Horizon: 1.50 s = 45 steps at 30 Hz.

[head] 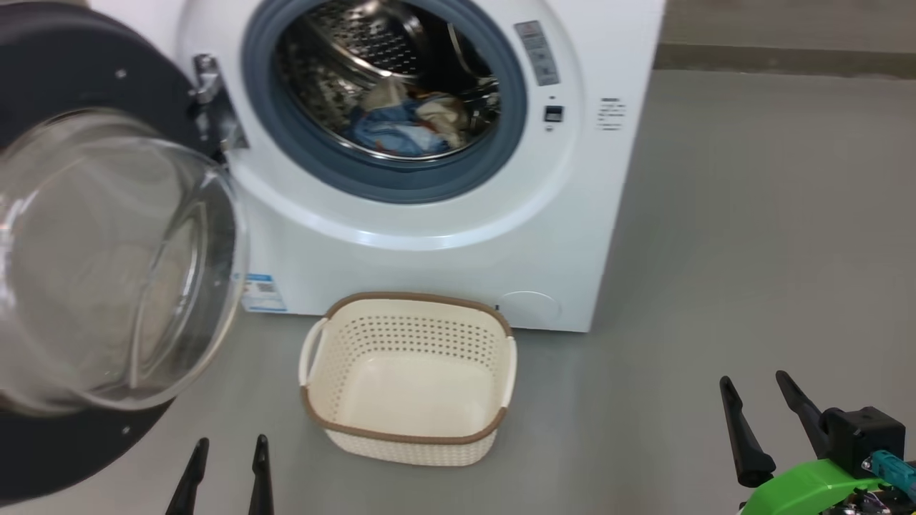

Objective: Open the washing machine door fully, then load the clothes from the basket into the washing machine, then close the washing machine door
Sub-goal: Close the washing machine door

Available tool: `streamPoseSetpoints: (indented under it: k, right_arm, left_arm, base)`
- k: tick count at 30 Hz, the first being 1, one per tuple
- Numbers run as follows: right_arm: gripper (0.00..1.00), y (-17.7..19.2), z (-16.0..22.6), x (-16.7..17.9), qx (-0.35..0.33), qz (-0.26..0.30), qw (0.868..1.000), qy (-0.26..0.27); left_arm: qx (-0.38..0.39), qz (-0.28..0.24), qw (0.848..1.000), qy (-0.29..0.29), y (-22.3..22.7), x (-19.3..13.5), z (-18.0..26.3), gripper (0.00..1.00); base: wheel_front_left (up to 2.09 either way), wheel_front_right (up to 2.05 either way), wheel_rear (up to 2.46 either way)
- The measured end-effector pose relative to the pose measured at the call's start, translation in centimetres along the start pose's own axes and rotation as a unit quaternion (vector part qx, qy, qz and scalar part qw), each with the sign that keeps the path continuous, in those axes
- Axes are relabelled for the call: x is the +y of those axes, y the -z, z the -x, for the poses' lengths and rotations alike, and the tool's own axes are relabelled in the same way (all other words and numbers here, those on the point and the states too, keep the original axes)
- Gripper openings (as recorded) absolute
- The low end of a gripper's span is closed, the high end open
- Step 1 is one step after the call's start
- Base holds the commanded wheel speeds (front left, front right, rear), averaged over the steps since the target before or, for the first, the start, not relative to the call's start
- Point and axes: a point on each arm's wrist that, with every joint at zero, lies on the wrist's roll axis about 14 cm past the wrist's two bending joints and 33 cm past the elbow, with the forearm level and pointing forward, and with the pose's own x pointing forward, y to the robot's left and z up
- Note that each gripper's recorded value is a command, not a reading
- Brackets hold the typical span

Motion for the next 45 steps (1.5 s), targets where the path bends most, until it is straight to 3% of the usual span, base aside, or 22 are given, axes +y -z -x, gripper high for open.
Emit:
streamPoseSetpoints:
  k: [19, 31, 32, 33, 34, 41, 45]
  right_arm:
    - [1.00, 0.4, -3.4, 10.2, 0.014, 0.017, 0.988, -0.153]
    - [1.00, 0.9, -3.6, 12.3, 0.023, 0.017, 0.983, -0.183]
    - [1.00, 0.9, -3.6, 12.5, 0.023, 0.007, 0.982, -0.186]
    - [1.00, 0.5, -3.7, 12.7, 0.016, -0.004, 0.982, -0.190]
    - [1.00, 0.2, -3.8, 12.9, 0.011, -0.012, 0.981, -0.193]
    - [1.00, 0.2, -3.8, 13.7, 0.010, -0.025, 0.978, -0.205]
    - [1.00, 0.2, -3.9, 13.8, 0.012, -0.025, 0.978, -0.206]
  left_arm:
    - [-0.009, 0.014, 0.991, -0.133, -0.2, 7.5, 6.0, 1.00]
    - [-0.013, 0.023, 0.988, -0.152, -0.4, 8.5, 6.9, 1.00]
    - [-0.015, 0.024, 0.988, -0.152, -0.4, 8.4, 6.9, 0.55]
    - [-0.018, 0.026, 0.988, -0.149, -0.7, 8.3, 6.9, 0.17]
    - [-0.022, 0.027, 0.989, -0.147, -0.9, 8.2, 6.8, 0.00]
    - [-0.114, 0.059, 0.985, -0.111, -6.7, 7.3, 5.7, 0.00]
    - [-0.213, 0.103, 0.967, -0.090, -13.4, 8.0, 4.9, 0.00]
  base:
    - [0.00, 0.00, 0.00]
    - [0.00, 0.00, 0.00]
    - [0.00, 0.00, 0.00]
    - [0.00, 0.00, 0.00]
    - [0.00, 0.00, 0.00]
    - [0.00, 0.00, 0.00]
    - [0.00, 0.00, 0.00]
